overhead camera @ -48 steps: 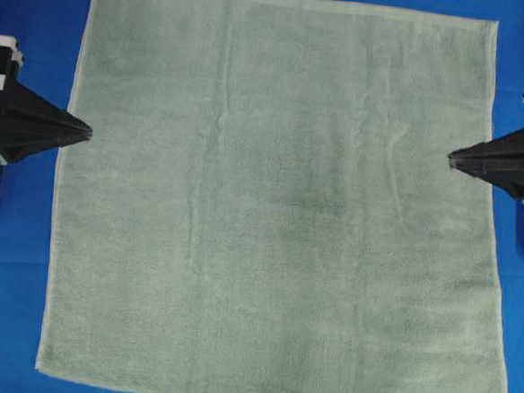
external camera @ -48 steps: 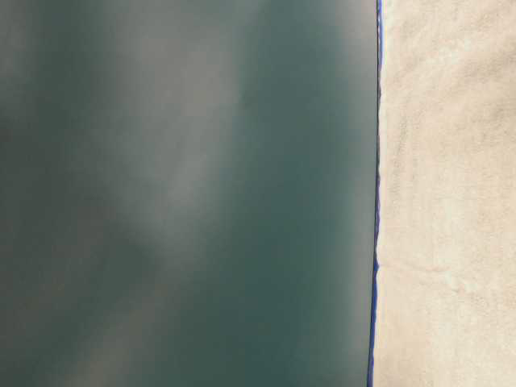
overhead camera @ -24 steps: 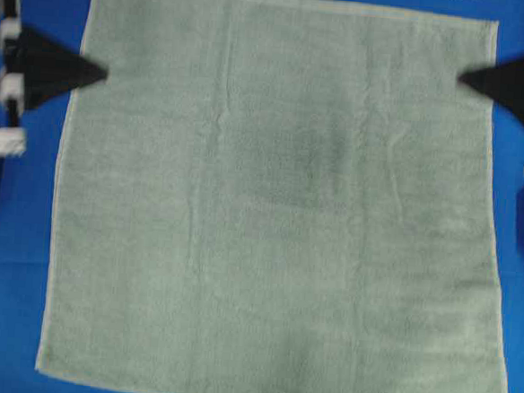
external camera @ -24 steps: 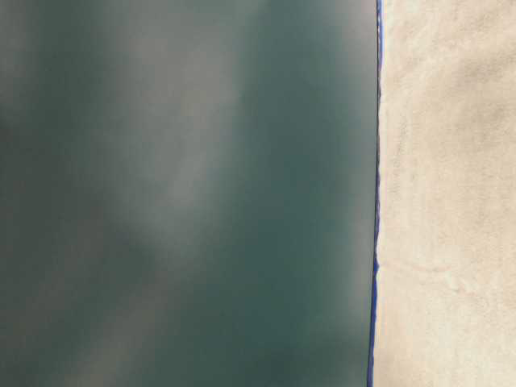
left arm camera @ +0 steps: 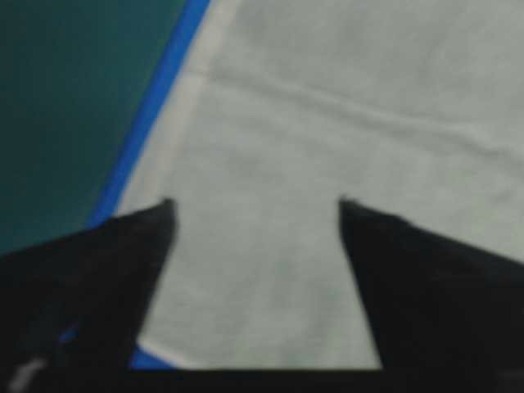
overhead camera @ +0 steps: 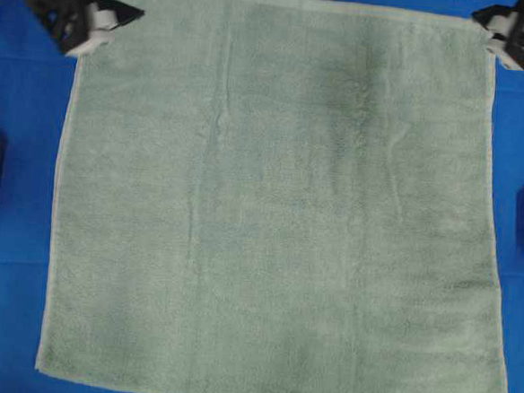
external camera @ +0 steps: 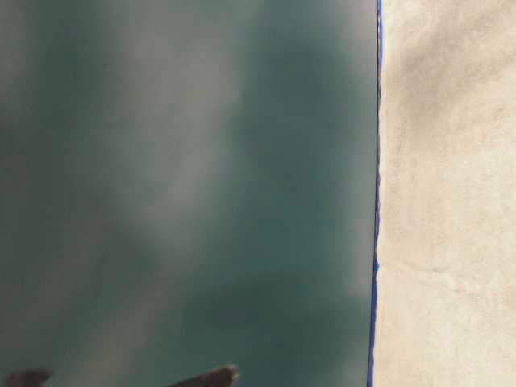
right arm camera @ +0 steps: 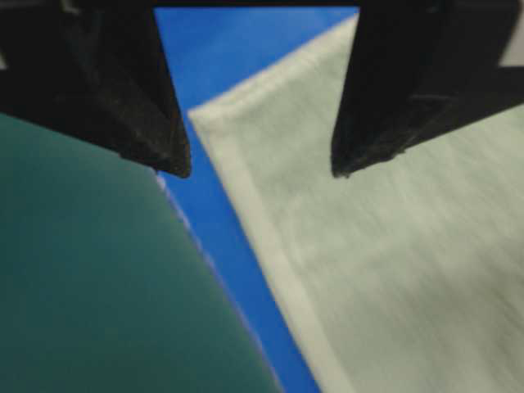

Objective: Fold a bath towel.
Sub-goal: 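Move both grippers to the far corners of the green towel and grasp them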

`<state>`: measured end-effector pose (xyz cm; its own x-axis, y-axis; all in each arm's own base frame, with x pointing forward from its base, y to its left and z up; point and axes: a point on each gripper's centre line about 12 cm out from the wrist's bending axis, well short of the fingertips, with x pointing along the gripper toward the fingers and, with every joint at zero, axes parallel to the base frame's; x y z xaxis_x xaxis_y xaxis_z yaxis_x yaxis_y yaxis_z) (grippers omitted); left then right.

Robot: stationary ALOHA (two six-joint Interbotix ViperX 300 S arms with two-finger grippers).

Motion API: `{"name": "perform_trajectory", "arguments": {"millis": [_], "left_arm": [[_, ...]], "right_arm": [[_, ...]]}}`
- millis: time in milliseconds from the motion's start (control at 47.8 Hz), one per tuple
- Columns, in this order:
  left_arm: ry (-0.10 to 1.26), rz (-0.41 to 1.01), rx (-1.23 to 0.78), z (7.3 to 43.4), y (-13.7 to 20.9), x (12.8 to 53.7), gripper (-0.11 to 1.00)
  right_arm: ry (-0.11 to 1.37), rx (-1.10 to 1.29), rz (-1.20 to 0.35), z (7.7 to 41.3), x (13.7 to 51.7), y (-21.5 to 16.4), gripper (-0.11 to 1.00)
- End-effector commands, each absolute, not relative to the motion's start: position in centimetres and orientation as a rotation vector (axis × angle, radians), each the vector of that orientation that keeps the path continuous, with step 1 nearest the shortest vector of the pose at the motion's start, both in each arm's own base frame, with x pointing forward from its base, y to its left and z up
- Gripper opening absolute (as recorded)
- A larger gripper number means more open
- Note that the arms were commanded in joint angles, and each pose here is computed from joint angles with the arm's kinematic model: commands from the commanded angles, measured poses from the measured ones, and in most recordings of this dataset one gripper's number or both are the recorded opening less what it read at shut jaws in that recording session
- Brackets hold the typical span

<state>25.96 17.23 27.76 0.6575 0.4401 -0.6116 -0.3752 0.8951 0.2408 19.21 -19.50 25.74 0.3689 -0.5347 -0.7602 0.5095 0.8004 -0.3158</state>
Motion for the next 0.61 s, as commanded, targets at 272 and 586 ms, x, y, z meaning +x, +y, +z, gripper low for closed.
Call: {"name": "perform_trajectory", "arguments": {"millis": [272, 586], "left_arm": [[0.861, 0.595, 0.062, 20.8, 26.0, 25.4, 0.82], [0.923, 0.619, 0.009, 13.1, 29.0, 25.6, 0.82]], "right_arm": [[1.227, 0.046, -0.62, 17.9, 20.5, -26.1, 0.62], [1.232, 0.1, -0.611, 11.0, 20.1, -29.1, 0.62]]}}
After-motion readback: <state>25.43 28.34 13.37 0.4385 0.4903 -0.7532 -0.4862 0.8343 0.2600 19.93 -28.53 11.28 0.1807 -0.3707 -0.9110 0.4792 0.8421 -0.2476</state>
